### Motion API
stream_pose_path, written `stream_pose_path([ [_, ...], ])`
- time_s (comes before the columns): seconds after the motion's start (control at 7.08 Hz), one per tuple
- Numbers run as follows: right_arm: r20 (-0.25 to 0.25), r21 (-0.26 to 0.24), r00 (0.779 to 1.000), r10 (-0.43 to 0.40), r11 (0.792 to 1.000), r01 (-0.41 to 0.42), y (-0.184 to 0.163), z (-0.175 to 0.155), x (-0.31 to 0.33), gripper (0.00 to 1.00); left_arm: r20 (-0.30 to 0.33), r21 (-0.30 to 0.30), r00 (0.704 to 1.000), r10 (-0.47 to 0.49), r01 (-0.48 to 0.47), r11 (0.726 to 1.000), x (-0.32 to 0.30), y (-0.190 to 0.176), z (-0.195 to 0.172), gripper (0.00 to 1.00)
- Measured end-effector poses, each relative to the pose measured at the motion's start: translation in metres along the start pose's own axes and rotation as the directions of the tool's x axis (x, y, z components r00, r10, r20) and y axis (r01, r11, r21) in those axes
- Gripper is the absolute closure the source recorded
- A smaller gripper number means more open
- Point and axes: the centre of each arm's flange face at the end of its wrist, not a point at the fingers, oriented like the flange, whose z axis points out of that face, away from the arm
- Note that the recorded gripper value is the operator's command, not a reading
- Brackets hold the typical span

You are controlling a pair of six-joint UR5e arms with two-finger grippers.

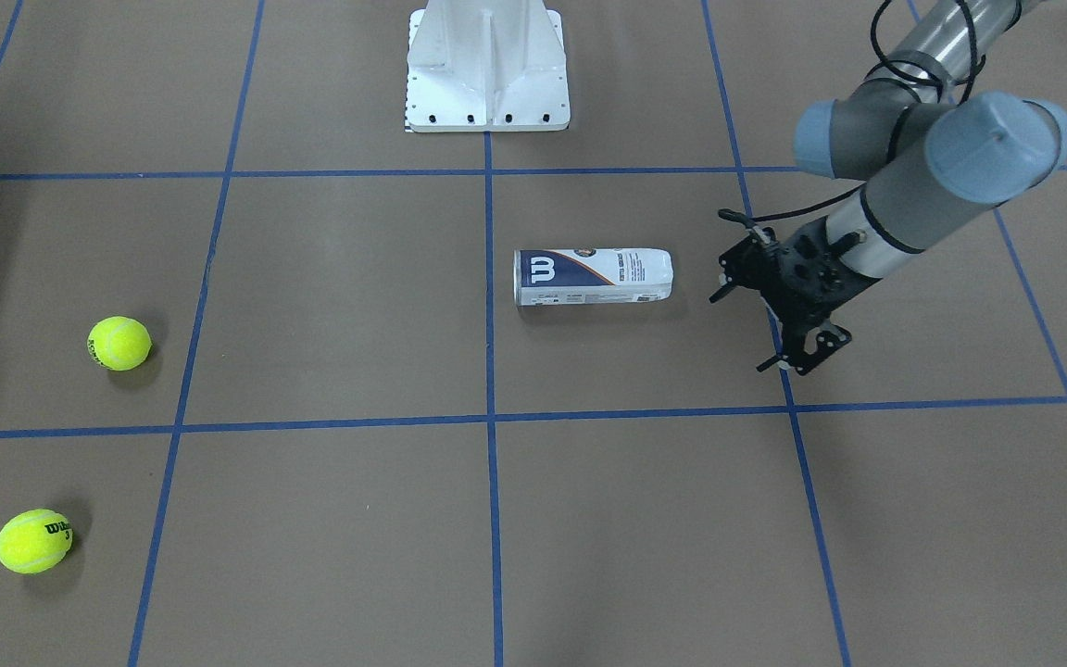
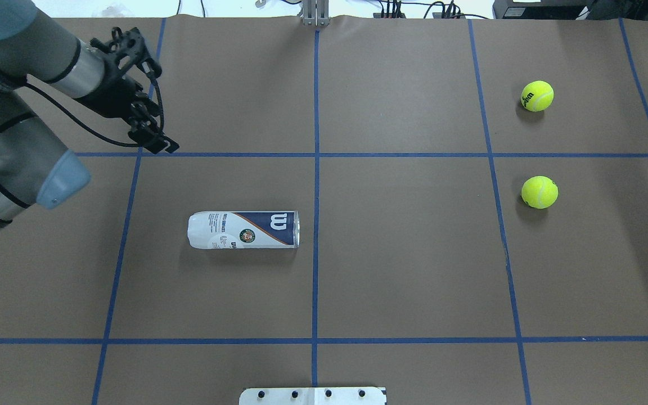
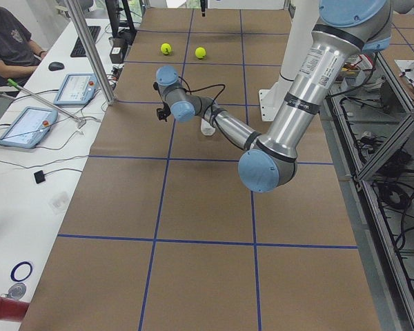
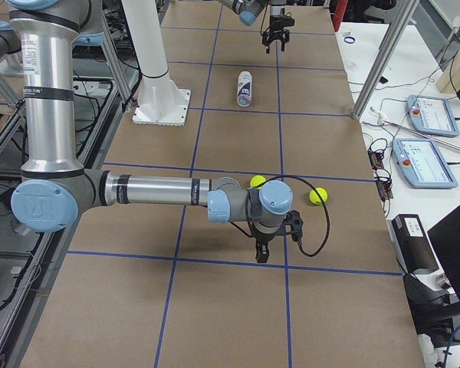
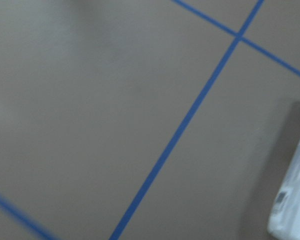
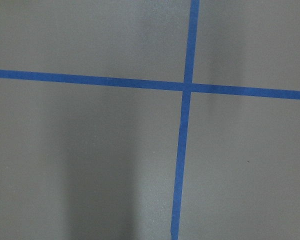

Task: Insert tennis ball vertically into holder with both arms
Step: 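Reach the left gripper down over the lying Wilson can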

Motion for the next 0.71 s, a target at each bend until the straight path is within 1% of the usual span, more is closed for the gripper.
stream_pose_path([
  [0.14,0.0,-0.002,1.0,0.001,1.0,-0.001,0.0,0.001,0.001,0.01,-0.011,0.001,0.997,0.072,-0.072,0.997,0.029,-0.03,0.018,0.0],
  [0.28,-0.001,-0.003,1.0,0.001,1.0,-0.001,0.0,0.002,0.001,0.01,-0.025,-0.019,0.991,0.135,-0.135,0.991,0.053,-0.059,0.03,0.0],
  [0.42,0.002,-0.002,1.0,-0.001,1.0,0.001,0.0,0.001,0.0,0.01,-0.04,-0.054,0.98,0.194,-0.196,0.979,0.073,-0.088,0.035,0.0],
  [0.56,0.009,-0.002,1.0,-0.002,1.0,0.002,0.0,0.001,-0.001,0.01,-0.039,-0.093,0.967,0.251,-0.254,0.963,0.096,-0.111,0.046,0.0],
  [0.71,0.009,-0.006,1.0,0.0,1.0,0.0,0.002,0.003,0.001,0.01,-0.012,-0.13,0.952,0.305,-0.304,0.944,0.122,-0.124,0.065,0.0],
])
